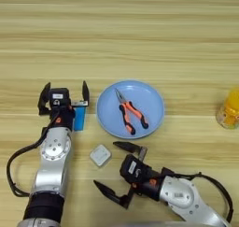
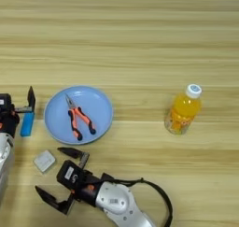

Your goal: Move the objects on the table

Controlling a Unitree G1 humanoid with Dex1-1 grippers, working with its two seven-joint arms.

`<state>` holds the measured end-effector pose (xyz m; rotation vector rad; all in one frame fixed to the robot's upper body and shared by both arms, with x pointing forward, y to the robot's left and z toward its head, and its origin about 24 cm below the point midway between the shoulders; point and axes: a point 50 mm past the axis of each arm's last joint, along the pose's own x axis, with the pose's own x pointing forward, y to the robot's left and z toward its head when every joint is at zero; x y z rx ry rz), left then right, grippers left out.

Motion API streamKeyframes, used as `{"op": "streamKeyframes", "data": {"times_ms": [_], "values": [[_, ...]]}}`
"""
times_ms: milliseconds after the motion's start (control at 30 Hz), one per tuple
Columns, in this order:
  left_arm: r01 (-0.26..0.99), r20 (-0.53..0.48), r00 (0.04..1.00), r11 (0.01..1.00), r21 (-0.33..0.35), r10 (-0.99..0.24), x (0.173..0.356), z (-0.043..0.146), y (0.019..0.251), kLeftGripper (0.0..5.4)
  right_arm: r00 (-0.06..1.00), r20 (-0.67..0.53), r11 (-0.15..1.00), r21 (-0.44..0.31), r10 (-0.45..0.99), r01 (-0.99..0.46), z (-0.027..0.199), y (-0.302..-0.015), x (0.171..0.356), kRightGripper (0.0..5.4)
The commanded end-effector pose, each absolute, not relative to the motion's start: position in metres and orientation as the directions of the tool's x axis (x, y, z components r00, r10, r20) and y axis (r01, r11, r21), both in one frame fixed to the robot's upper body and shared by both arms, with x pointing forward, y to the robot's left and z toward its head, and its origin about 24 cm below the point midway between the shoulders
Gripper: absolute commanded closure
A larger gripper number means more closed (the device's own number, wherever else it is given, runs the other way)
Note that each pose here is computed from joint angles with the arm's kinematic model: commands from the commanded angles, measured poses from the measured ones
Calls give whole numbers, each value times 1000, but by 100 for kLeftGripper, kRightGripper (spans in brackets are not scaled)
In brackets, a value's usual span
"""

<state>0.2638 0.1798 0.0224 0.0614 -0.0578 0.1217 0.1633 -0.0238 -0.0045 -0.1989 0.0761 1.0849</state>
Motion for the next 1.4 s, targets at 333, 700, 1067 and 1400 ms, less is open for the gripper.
{"op": "streamKeyframes", "data": {"times_ms": [333, 700, 1067, 1400], "values": [[-126, 48, 991, 990, 71, 123, 263, 21, 180, 0, 484, -187, 470, -117, 855, -875, -15, -16, 171, 3], [-127, 48, 991, 990, 69, 124, 264, 21, 179, 0, 477, -217, 478, -51, 852, -877, -28, -2, 178, 3], [-127, 48, 991, 990, 66, 124, 264, 21, 177, 0, 492, -236, 498, -36, 838, -866, -34, 0, 187, 3], [-128, 48, 991, 990, 64, 125, 264, 21, 176, 0, 486, -256, 497, -24, 836, -868, -40, 0, 187, 56]]}}
